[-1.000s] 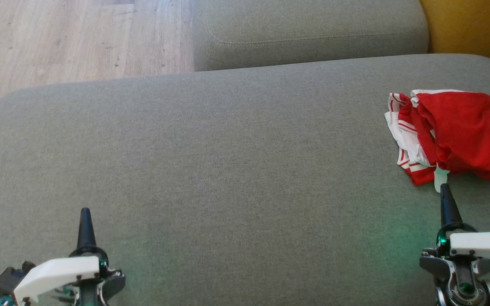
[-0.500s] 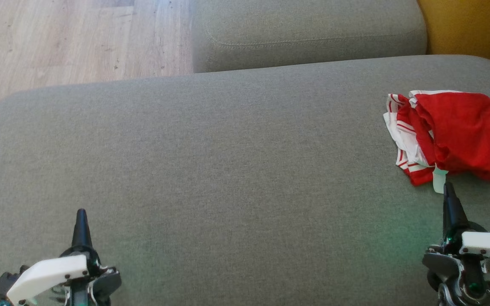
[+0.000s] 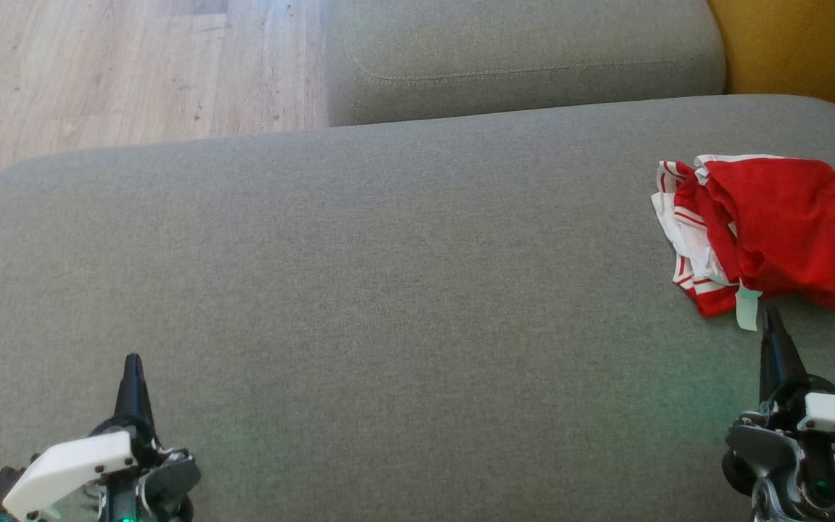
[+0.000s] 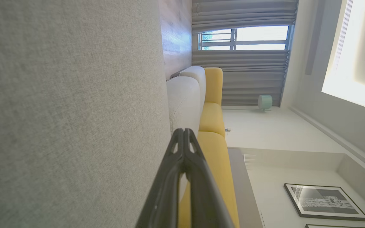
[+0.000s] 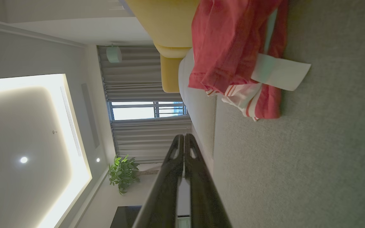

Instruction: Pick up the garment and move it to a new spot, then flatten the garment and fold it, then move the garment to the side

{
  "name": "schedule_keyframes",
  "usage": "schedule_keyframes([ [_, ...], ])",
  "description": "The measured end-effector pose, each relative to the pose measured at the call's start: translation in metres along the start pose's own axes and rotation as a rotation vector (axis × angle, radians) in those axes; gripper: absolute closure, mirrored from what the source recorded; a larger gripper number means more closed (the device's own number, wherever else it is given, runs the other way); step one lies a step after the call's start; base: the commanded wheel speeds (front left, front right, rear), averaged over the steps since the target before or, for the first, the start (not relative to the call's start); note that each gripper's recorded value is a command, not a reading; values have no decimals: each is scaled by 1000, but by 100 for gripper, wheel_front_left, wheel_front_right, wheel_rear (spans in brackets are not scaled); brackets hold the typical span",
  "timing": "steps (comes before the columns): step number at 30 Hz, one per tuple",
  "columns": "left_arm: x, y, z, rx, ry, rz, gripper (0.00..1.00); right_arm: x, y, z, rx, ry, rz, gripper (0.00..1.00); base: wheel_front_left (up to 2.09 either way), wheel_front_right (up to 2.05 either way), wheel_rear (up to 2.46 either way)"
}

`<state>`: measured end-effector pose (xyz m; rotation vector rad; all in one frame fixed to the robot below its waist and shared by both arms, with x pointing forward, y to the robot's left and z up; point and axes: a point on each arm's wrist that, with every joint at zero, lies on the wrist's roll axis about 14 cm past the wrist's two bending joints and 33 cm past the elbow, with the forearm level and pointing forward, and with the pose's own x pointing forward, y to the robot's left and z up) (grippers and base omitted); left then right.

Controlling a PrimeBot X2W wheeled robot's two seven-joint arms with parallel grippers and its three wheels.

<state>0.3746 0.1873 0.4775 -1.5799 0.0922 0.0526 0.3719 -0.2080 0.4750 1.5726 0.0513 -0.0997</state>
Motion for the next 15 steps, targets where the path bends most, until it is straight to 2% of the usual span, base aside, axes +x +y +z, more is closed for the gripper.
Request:
schedule_keyframes([
  [15, 0, 0, 0, 0, -1, 0, 100, 0, 0, 0, 0, 0, 1, 100, 0, 0, 0],
])
